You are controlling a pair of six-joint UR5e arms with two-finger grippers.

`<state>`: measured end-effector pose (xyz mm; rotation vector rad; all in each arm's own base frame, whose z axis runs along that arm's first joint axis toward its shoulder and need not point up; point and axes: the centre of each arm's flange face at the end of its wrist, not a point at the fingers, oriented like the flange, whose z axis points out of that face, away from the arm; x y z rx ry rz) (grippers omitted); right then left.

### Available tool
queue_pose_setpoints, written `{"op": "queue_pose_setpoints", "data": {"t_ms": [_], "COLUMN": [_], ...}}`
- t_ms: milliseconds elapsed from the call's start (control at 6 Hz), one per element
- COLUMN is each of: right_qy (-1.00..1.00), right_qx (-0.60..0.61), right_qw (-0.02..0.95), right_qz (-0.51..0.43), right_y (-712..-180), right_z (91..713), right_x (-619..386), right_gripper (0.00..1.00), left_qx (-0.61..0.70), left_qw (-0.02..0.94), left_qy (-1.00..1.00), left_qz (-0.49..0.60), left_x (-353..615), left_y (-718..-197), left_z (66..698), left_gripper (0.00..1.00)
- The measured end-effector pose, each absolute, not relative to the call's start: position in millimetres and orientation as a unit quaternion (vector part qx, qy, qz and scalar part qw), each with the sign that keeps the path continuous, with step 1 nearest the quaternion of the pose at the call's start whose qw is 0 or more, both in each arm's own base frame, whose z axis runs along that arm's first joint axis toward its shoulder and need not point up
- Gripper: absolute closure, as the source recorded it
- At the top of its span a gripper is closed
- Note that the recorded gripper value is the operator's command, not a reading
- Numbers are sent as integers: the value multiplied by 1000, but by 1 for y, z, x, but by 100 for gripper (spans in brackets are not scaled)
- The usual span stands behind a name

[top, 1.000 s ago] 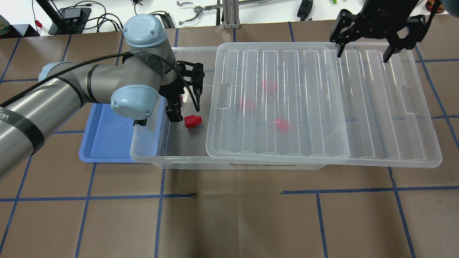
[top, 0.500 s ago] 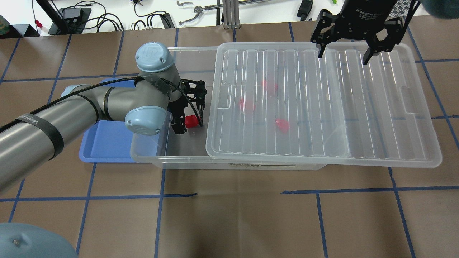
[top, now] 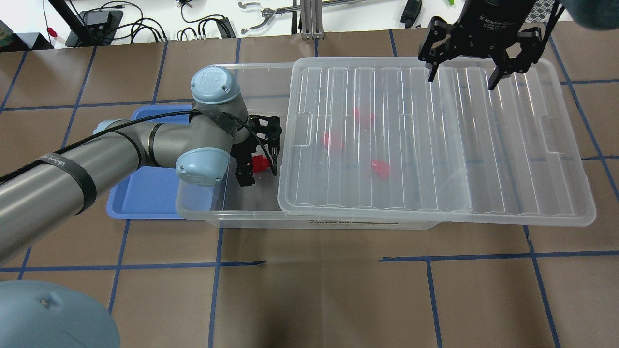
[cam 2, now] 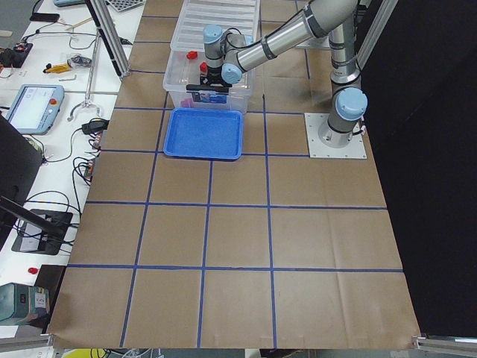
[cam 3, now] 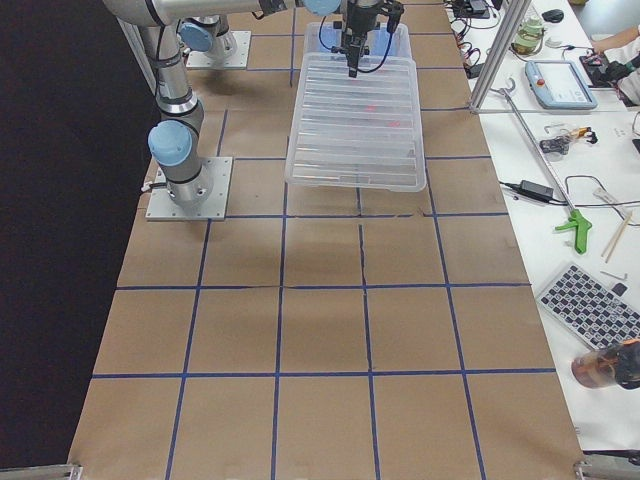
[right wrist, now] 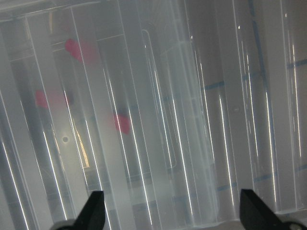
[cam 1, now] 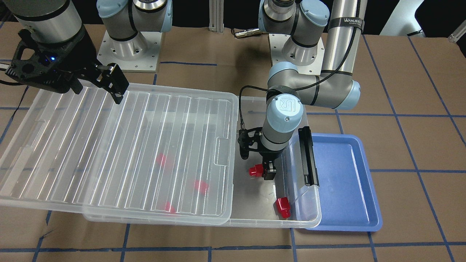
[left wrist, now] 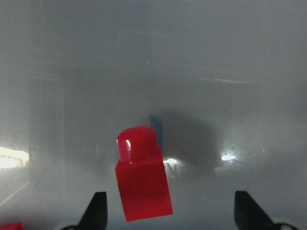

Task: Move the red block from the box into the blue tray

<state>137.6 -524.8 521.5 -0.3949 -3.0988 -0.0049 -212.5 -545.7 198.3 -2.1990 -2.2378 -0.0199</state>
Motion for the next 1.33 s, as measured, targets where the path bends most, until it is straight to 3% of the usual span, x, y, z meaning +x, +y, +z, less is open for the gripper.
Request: {"op": "queue_pose_setpoints", "data": {"t_ms": [333, 500, 667, 833, 1000, 1333], "right_qy": [-992, -992, -993, -993, -994, -994], "right_qx": [-126, -125, -119, -114, -112, -112], "right_qw": [6, 6, 6, 6, 6, 6], "right_qz": [-1, -2, -4, -5, -5, -6], "right_y": [-523, -523, -523, -523, -523, -524], "right_z": [524, 524, 523, 522, 522, 521], "right_x": [138, 138, 138, 138, 138, 137], "right_gripper": [0, 0, 0, 0, 0, 0], "left_qx": [-700, -699, -699, -699, -699, -698], "left_qw": [1, -1, -2, -3, -3, -6], "left_qy": [-714, -715, -715, -715, -715, -716], "left_qz": [-4, 2, 7, 9, 9, 12], "left_x": [-211, -212, -212, -212, -212, -210], "left_y": [-549, -552, -553, -554, -554, -554], "left_z": [194, 190, 188, 187, 187, 192], "left_gripper": [27, 34, 47, 82, 100, 100]}}
